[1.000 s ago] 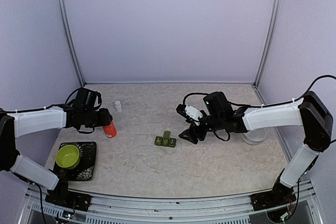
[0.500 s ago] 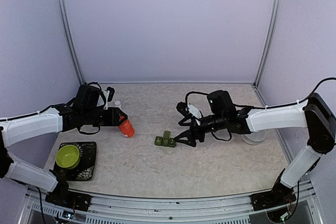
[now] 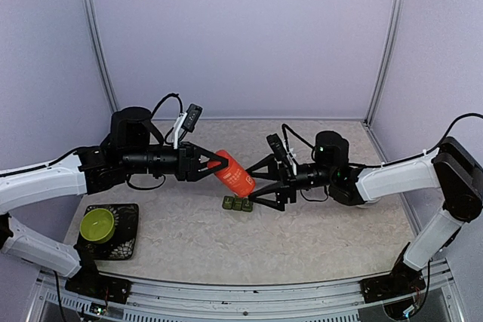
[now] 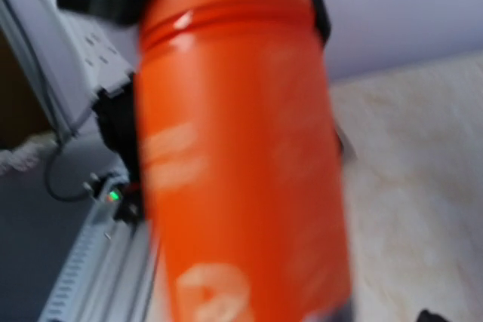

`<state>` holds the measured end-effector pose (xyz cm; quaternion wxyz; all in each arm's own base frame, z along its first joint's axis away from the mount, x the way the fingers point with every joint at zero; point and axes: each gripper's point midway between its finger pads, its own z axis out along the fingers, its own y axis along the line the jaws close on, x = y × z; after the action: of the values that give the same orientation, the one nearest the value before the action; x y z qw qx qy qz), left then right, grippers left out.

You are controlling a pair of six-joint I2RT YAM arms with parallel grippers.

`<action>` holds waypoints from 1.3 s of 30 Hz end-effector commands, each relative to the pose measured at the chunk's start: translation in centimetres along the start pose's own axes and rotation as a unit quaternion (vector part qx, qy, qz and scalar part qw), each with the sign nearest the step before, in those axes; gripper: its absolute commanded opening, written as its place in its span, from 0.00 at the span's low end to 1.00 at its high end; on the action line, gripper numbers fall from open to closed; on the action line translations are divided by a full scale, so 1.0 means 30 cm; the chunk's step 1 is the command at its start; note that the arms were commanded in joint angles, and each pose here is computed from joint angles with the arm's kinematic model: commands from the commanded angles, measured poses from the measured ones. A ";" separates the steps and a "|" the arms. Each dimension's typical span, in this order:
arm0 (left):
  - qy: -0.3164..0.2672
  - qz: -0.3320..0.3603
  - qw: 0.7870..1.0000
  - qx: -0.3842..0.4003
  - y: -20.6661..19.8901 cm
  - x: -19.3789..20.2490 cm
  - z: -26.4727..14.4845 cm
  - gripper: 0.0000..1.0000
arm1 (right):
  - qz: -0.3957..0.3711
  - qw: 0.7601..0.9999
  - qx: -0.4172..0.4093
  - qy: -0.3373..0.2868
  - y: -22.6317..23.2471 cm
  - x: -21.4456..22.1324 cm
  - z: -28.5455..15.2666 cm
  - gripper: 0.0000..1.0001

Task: Sort the pills into containers
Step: Pass from the left arm to the right

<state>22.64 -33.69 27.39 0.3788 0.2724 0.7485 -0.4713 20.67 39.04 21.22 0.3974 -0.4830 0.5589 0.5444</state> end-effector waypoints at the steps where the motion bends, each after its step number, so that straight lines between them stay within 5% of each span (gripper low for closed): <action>1: -0.032 0.027 0.995 0.090 -0.166 -0.084 0.016 0.12 | -0.018 0.997 -0.056 -0.045 0.072 -0.085 -0.002 1.00; 15: -0.030 0.079 0.988 0.133 -0.301 -0.072 0.078 0.12 | 0.021 0.984 -0.162 -0.069 0.179 -0.129 -0.020 0.88; 28: -0.090 0.104 0.986 0.098 -0.302 -0.103 0.045 0.09 | 0.046 0.980 -0.174 -0.087 0.201 -0.138 -0.023 0.83; 39: -0.079 0.103 0.987 0.098 -0.296 -0.083 0.063 0.10 | 0.063 0.974 -0.186 -0.112 0.204 -0.157 -0.030 0.73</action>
<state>18.16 -39.06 32.24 0.4384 0.3412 0.6540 -0.5134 16.52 38.54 26.14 0.3182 -0.4492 0.4520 0.7019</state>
